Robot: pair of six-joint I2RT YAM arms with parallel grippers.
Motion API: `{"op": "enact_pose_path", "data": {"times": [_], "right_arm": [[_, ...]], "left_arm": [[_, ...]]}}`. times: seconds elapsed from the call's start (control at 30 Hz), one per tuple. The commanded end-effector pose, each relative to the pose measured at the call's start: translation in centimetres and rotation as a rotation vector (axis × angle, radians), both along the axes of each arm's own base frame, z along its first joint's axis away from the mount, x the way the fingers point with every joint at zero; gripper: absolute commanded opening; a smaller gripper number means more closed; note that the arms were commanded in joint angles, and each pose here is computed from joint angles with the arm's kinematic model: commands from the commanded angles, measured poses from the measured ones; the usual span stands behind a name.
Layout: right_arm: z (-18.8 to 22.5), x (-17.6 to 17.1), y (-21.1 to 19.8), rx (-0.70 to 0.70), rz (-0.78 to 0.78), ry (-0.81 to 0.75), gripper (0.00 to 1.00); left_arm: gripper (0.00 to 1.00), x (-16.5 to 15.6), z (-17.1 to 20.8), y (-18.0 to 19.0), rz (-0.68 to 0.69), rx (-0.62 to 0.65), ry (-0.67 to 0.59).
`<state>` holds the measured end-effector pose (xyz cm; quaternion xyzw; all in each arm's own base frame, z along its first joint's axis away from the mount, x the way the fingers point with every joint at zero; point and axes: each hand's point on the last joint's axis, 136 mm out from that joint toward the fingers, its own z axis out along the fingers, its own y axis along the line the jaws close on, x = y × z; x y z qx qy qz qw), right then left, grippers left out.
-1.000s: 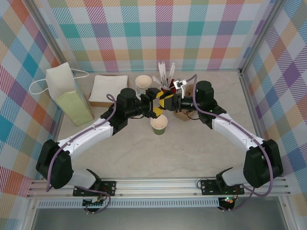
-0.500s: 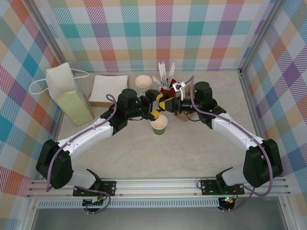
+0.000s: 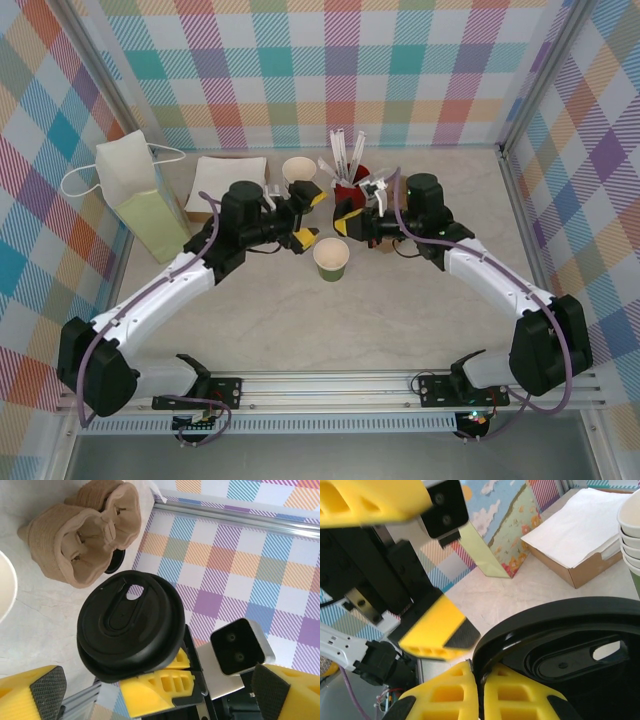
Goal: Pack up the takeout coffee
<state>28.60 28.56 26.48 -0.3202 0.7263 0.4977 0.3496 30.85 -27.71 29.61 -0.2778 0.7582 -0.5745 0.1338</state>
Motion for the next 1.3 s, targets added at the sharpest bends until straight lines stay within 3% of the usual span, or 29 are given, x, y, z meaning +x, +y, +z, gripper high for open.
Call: {"op": "enact_pose_path", "data": {"times": [0.0, 0.1, 0.17, 0.7, 1.27], "right_arm": [[0.5, -0.6, 0.2, -0.094, 0.038, -0.129, 0.07], [-0.2, -0.9, 0.6, -0.188, 0.048, -0.185, 0.07], [-0.1, -0.9, 0.6, -0.190, 0.049, -0.193, 0.07], [1.4, -1.8, 2.2, -0.146, 0.114, -0.190, 0.08], [1.6, -1.8, 3.2, -0.136, 0.148, -0.176, 0.08]], "left_arm": [[0.98, -0.8, 2.3, 0.8, -0.062, 0.088, -0.118], [0.98, -1.5, 2.3, 1.2, -0.148, 0.264, -0.156], [0.97, -1.5, 2.2, 1.1, -0.185, 0.312, -0.167], [0.91, -1.4, 0.2, -2.3, -0.345, 0.344, -0.189], [0.63, -0.7, -1.3, -3.2, -0.368, 0.401, -0.178]]}}
